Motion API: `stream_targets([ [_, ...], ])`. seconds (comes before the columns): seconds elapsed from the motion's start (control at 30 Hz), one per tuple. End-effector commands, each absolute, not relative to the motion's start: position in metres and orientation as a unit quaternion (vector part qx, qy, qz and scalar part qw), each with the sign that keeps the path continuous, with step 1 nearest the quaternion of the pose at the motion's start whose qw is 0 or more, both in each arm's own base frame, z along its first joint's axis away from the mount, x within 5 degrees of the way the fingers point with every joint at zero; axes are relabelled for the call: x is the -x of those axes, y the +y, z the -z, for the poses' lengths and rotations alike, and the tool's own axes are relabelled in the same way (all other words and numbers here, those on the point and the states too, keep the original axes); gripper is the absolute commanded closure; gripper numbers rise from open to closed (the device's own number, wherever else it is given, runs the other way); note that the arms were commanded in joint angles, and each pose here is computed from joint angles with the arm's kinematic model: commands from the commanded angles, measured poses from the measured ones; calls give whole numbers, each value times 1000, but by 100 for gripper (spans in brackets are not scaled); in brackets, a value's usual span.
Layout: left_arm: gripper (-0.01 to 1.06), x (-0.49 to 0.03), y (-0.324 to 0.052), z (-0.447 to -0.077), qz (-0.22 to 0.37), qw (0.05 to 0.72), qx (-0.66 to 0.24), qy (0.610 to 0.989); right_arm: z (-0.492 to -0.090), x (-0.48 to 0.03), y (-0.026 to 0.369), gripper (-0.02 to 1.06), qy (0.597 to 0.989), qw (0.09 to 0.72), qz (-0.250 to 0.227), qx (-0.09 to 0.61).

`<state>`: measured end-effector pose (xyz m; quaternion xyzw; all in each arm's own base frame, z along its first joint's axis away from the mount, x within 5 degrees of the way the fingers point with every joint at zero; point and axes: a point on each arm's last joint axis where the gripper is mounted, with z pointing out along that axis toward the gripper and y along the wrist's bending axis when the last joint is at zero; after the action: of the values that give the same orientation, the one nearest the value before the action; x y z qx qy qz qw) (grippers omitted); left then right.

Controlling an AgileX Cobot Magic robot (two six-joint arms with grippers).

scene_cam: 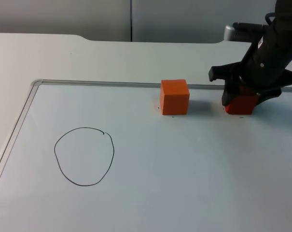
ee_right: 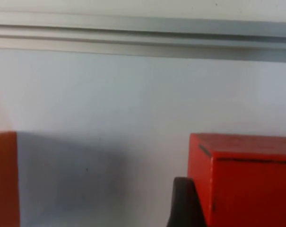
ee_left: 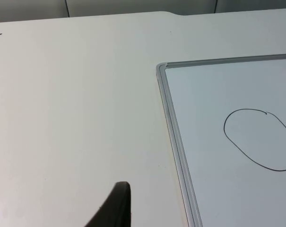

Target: Pick up one cube with the left hand and another cube with the right hand. First place the cube in the right hand at the target position, then stack the cube in the left hand on top.

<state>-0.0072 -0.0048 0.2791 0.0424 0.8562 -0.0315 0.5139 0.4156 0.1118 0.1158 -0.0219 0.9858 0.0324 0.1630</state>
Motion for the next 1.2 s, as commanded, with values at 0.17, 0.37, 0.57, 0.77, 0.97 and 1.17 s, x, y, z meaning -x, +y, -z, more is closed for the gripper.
stream_targets([
  [0.17,1,7,-5,-279,35,518,-39,854,-184,-414,107,105,968,244,-14,52],
  [0.37,1,7,-5,-279,35,518,-39,854,-292,-391,100,105,917,394,-39,53],
  [0.57,1,7,-5,-279,35,518,-39,854,-361,-358,91,105,872,484,-45,63],
  [0.77,1,7,-5,-279,35,518,-39,854,-432,-298,84,105,819,565,-13,103],
  [0.97,1,7,-5,-279,35,518,-39,854,-451,-243,88,105,789,598,-27,138],
  [1.17,1,7,-6,-279,36,518,-39,853,-443,-197,77,105,768,625,-42,135],
])
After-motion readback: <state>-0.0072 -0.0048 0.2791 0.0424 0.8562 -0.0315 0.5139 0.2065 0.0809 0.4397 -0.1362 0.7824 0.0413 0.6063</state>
